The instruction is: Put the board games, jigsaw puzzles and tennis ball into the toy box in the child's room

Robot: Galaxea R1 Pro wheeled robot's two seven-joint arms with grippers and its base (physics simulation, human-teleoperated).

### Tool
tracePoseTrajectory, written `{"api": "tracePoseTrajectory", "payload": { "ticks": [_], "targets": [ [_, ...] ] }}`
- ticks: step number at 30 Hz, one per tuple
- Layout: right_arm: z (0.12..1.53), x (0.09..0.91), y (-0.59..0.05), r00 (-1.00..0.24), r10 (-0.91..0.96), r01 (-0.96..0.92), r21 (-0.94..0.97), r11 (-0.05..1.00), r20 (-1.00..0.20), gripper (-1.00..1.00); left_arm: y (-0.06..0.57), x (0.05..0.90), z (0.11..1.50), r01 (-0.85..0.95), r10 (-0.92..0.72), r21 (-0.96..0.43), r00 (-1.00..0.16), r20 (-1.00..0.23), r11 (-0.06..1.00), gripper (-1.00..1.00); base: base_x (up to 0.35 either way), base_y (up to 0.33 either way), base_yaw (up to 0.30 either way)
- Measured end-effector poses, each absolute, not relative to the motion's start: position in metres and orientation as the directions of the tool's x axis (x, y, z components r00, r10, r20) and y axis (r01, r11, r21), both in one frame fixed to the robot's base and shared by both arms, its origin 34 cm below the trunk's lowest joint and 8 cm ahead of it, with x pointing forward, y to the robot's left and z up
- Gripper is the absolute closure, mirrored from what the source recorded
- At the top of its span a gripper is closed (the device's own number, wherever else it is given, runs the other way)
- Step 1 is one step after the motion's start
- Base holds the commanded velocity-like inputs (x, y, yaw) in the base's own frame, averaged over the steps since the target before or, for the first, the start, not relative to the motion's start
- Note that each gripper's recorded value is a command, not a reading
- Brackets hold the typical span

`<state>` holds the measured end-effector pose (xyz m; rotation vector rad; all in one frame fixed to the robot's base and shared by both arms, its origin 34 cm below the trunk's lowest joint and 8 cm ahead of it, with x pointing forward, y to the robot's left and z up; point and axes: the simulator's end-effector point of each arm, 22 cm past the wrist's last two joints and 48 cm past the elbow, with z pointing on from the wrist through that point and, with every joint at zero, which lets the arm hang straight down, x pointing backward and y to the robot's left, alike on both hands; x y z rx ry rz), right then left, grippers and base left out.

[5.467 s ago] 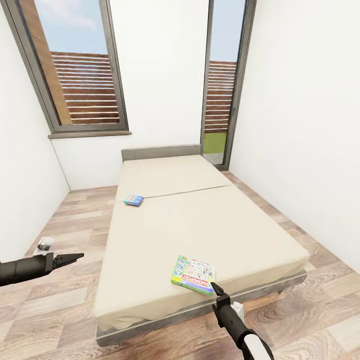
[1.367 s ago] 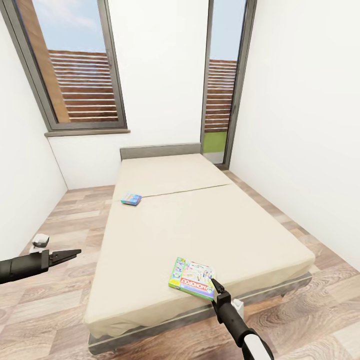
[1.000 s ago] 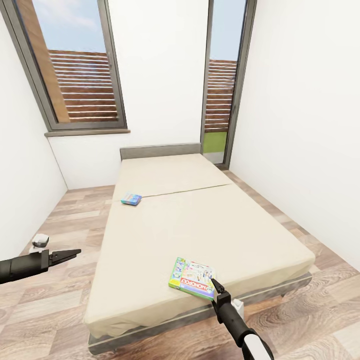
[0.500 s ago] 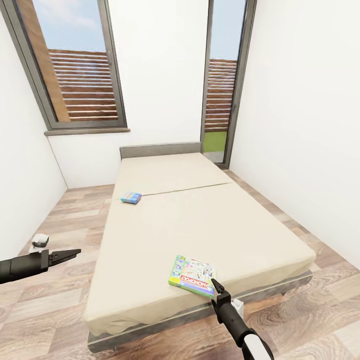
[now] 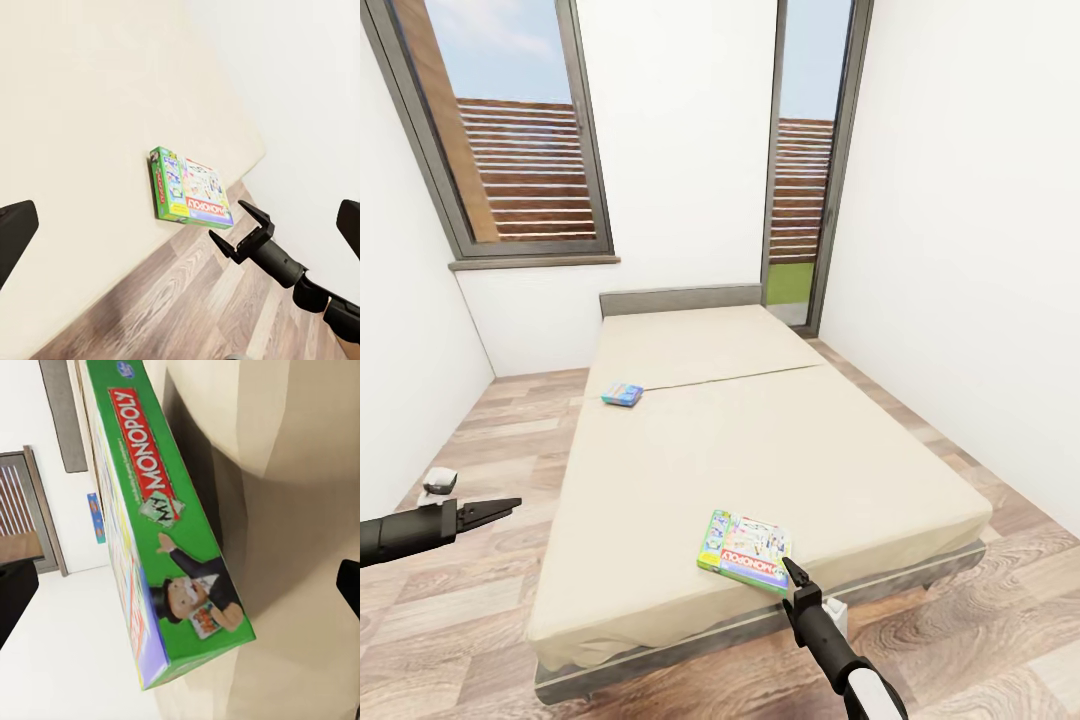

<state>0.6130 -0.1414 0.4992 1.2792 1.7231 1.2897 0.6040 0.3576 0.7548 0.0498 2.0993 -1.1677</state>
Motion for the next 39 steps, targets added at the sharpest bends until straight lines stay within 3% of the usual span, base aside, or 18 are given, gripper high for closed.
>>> {"api": "tracePoseTrajectory", "payload": {
  "ticks": [39],
  "targets": [
    [0.5,0.608,-0.129,-0.374,0.921,0.34,0.94,0.022,0.113,-1.0,0.358,0.604,0.755,0.359,-0.296,-0.725,-0.738,-0.606,0.589,-1.0,0.0,0.03,0.0]
  ]
}}
